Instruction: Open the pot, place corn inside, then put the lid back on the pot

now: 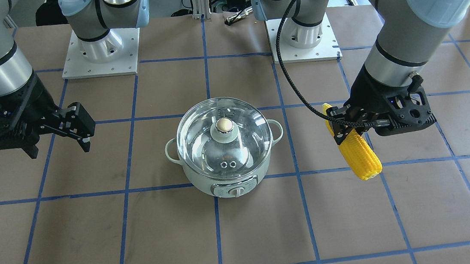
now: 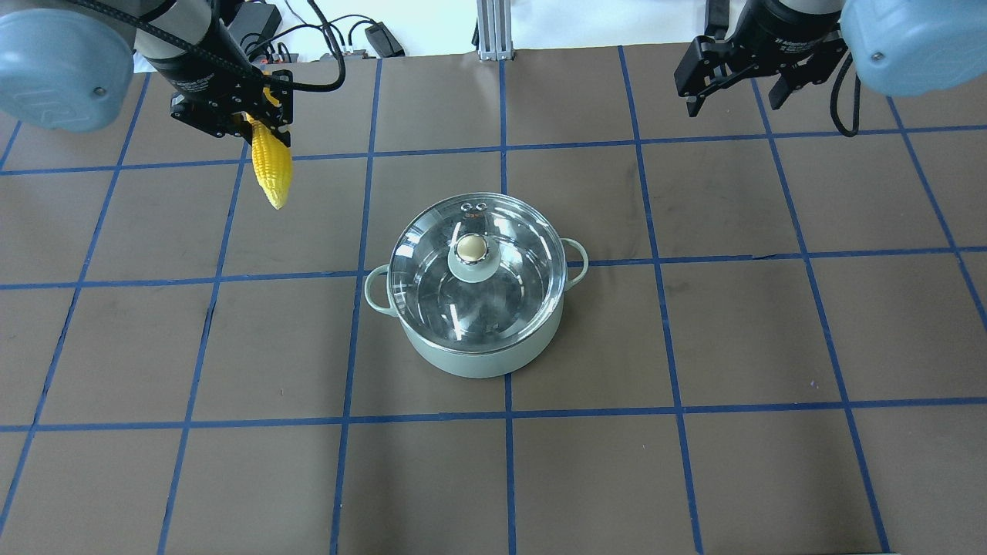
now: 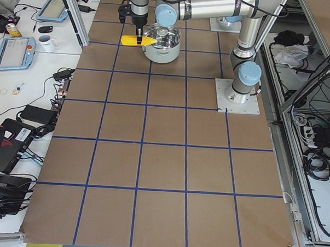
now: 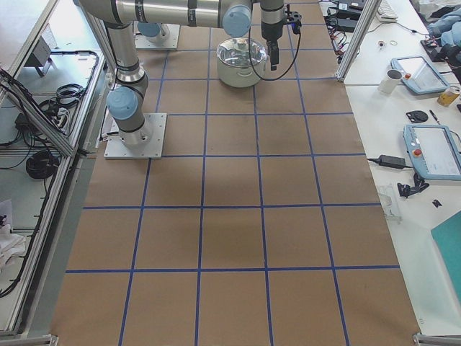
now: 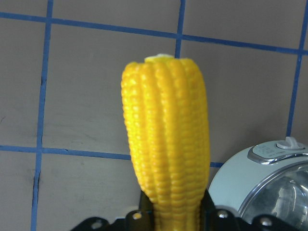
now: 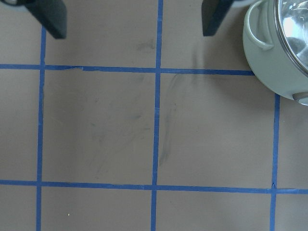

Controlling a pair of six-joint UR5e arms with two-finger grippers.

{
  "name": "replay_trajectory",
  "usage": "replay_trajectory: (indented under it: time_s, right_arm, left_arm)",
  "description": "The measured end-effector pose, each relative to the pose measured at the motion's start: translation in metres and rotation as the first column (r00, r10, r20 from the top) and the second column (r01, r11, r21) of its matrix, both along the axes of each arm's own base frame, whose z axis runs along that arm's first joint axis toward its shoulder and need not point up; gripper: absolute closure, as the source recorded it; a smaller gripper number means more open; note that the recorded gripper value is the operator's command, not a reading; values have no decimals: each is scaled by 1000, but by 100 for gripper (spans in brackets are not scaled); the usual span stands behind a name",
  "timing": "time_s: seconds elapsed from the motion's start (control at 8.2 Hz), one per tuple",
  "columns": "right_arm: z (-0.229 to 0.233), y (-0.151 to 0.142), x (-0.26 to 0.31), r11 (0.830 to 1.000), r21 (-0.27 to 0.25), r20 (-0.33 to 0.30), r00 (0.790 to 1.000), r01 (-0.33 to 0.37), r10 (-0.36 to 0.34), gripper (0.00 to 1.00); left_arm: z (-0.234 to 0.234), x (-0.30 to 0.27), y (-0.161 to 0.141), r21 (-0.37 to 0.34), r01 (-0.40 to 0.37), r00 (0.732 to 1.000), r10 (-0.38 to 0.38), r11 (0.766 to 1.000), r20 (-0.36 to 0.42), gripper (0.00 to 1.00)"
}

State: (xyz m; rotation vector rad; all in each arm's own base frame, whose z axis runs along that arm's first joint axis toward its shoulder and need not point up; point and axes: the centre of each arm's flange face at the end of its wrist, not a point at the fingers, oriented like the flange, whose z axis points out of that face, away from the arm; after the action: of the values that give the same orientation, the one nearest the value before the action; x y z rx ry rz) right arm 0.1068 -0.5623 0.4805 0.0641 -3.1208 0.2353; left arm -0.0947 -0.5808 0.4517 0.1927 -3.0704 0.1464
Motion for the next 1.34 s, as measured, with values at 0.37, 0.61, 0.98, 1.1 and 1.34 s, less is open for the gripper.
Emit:
replay_trajectory:
  time_s: [0.37, 0.61, 0.98, 1.1, 1.34]
  right_arm:
    - [2, 1, 1, 1000, -3, 3, 1000, 4, -4, 0]
    - [2, 3, 5, 1000, -1, 6, 1000, 26, -26, 0]
    - [-4, 7, 34, 997, 16, 29, 997, 75, -75, 0]
    - [-8, 11, 54, 995, 25, 38, 995, 93, -94, 0]
    - [-26, 25, 115, 996, 50, 38, 996, 74, -76, 0]
  left_arm:
    - [0, 0, 0, 1, 0, 1000, 0, 1000, -1, 100]
    - [-1, 1, 0, 1, -1, 1000, 1, 1000, 1, 100]
    - [-1, 1, -1, 2, 4, 1000, -4, 1000, 1, 100]
    - [-1, 1, -1, 2, 8, 1000, -8, 1000, 2, 100]
    - [-1, 4, -1, 1, 24, 1000, -24, 1000, 5, 100]
